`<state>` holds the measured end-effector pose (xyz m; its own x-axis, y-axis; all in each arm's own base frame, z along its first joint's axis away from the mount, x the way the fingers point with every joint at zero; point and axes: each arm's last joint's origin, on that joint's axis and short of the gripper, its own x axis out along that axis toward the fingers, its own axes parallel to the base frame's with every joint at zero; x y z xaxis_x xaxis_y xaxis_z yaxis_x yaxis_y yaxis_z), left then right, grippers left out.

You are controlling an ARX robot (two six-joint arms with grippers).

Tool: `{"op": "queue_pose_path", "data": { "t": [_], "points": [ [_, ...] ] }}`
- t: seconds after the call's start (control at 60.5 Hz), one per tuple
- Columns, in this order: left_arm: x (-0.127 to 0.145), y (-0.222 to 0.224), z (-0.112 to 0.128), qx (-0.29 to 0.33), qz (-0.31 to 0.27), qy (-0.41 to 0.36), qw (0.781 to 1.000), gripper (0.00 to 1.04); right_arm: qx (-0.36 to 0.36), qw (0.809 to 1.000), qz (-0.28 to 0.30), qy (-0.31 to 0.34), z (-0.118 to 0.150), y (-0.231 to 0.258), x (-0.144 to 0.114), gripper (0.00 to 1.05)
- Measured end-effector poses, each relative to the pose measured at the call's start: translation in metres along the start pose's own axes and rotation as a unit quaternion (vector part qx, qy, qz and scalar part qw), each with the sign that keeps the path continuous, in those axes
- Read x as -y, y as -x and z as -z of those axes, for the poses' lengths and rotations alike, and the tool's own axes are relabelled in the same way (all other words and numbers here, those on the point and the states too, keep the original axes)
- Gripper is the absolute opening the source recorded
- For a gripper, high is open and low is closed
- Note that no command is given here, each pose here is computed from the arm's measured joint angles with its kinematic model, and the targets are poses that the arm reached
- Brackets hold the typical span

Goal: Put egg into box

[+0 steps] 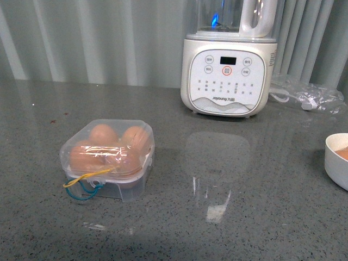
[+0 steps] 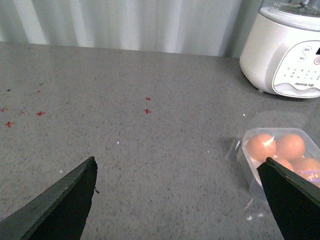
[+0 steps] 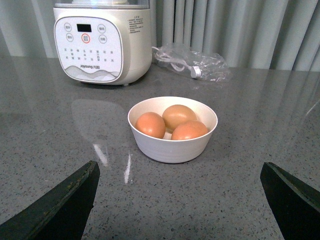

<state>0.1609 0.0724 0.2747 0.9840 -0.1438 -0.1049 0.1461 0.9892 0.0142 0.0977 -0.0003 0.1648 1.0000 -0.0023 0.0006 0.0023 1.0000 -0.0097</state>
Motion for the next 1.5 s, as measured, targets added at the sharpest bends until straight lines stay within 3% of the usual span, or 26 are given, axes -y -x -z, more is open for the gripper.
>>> {"op": "queue_pose_path", "data": {
  "t": [0.264, 0.38, 0.76, 1.19, 1.455, 1.504],
  "points": [
    [-0.007, 0.025, 0.007, -0.003, -0.013, 0.002, 1.000, 0.96, 0.000, 1.000, 0.000, 0.000, 0.000, 0.000, 0.000, 0.98],
    [0.005, 0.024, 0.025, 0.047, -0.081, -0.007, 0.996, 0.73, 0.000, 1.000, 0.000, 0.000, 0.000, 0.000, 0.000, 0.98],
    [0.050, 0.026, 0.070, 0.052, -0.079, 0.009, 0.995, 0.04, 0.000, 1.000, 0.000, 0.000, 0.000, 0.000, 0.000, 0.98],
    [0.078, 0.030, 0.095, 0.052, -0.081, 0.012, 0.995, 0.04, 0.000, 1.000, 0.000, 0.000, 0.000, 0.000, 0.000, 0.98],
    [0.082, 0.038, 0.107, 0.038, -0.073, 0.013, 0.997, 0.04, 0.000, 1.000, 0.000, 0.000, 0.000, 0.000, 0.000, 0.98],
    [0.082, 0.042, 0.106, 0.058, -0.073, 0.011, 0.996, 0.04, 0.000, 1.000, 0.000, 0.000, 0.000, 0.000, 0.000, 0.98]
  ]
}}
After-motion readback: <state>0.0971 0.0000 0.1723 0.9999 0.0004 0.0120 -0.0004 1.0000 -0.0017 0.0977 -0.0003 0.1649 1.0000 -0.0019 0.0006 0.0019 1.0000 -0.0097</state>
